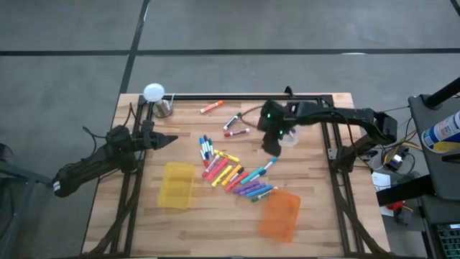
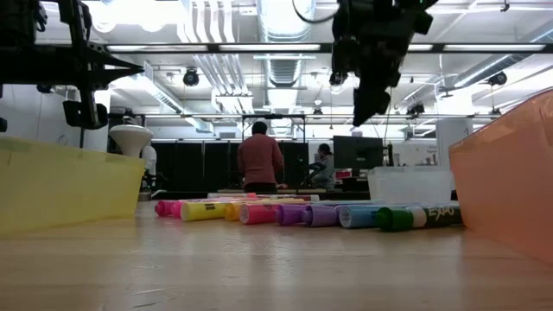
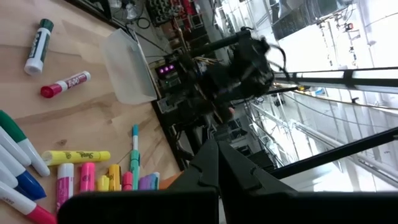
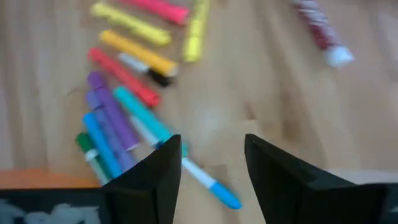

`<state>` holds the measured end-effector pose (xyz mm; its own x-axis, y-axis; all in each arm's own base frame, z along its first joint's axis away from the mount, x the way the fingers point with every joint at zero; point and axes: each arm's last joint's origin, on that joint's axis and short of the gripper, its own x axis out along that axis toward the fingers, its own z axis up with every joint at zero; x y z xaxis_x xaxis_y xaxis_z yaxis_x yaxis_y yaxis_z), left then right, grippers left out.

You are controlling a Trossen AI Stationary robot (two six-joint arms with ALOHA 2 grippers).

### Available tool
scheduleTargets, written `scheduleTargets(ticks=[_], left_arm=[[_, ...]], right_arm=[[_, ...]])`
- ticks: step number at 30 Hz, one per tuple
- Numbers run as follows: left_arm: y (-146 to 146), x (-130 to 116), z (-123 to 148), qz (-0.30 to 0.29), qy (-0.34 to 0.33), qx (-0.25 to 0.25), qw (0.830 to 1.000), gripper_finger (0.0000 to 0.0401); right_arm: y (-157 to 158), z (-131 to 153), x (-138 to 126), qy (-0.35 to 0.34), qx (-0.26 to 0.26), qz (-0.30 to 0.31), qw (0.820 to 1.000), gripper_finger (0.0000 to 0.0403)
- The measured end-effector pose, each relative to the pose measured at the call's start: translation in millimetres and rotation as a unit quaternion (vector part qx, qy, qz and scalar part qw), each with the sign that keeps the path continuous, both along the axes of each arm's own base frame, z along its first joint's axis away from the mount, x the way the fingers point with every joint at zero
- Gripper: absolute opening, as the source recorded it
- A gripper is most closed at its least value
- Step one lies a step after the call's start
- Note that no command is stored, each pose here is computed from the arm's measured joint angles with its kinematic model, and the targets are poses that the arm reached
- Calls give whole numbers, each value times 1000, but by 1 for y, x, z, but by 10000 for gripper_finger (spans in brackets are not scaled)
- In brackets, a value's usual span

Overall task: Pick & Place Markers
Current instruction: Put the bottom small dark blue highlighter pen into the transparent bin

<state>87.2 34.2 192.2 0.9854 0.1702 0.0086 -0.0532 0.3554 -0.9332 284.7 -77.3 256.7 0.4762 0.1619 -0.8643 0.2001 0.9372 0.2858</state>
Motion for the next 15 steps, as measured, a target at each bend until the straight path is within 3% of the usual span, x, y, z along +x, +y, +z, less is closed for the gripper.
scheduleTargets(ticks=[7,12,15], left_arm=[[0,0,0,1,0,-2,1000,0],[0,0,0,1,0,0,1000,0],[0,0,0,1,0,1,1000,0]], right_arm=[[55,-7,7,14,-2,90,996,155],[79,-27,6,15,-61,134,989,147],[85,-40,8,2,-68,136,988,143]])
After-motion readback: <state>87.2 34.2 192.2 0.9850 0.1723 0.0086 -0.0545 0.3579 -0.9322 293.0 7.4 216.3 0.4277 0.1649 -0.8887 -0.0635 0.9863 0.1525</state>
